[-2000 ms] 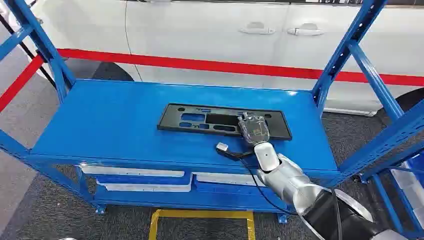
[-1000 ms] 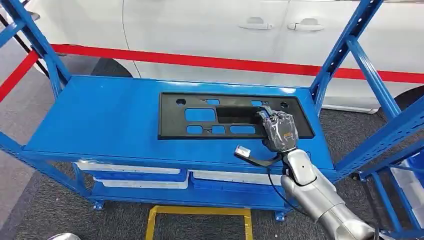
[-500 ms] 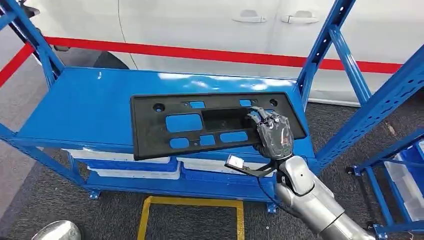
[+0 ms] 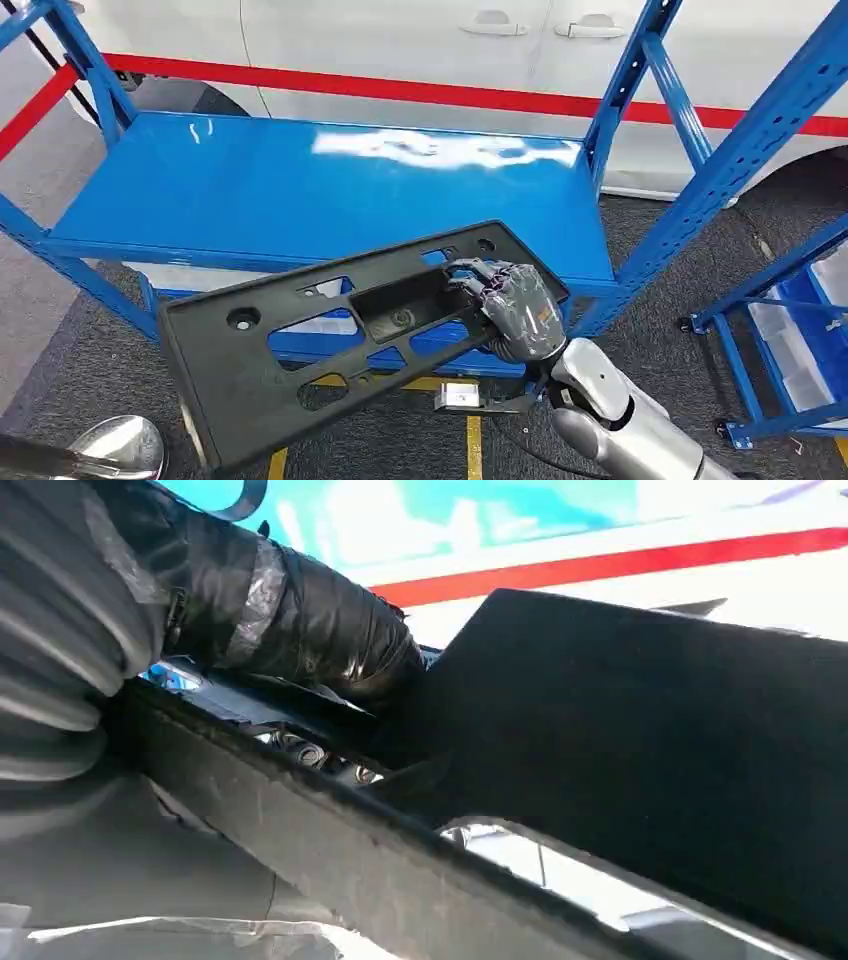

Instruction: Take the parts from the cabinet and place them on the table.

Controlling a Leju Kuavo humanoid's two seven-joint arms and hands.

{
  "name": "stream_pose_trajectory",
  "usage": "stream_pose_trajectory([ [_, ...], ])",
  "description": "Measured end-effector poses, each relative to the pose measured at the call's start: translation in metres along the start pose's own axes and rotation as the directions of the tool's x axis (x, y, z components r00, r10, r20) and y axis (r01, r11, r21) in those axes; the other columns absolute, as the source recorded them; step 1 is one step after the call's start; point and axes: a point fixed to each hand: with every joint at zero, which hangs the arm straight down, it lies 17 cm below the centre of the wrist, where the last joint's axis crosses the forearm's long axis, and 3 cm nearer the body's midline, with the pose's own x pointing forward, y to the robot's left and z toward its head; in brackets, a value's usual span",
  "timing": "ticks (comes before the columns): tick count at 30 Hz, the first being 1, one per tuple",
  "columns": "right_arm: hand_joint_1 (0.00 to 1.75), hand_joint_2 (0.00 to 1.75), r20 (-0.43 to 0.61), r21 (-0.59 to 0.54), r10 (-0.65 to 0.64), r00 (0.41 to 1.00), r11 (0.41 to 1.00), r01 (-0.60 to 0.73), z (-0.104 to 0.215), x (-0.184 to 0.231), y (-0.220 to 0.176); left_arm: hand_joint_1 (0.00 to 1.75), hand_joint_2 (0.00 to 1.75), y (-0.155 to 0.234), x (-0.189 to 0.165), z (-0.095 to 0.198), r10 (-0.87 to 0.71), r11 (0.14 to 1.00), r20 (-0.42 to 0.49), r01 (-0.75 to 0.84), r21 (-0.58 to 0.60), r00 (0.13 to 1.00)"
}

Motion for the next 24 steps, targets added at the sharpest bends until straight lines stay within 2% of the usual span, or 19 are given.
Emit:
stream_pose_trajectory([
  [8, 1.75, 1.75, 0.044, -0.01, -0.005, 0.999, 1.0, 0.006, 0.0, 0.018, -0.006, 0.0, 1.75, 0.001, -0.002, 0.0, 0.0, 1.0, -0.002, 0.0, 0.002, 1.0],
  [24, 1.75, 1.75, 0.015, 0.017, -0.048, 0.999, 0.999, 0.048, 0.01, 0.015, -0.003, 0.0, 1.75, 0.002, -0.003, 0.0, -0.013, 1.0, 0.0, 0.013, 0.002, 1.0],
])
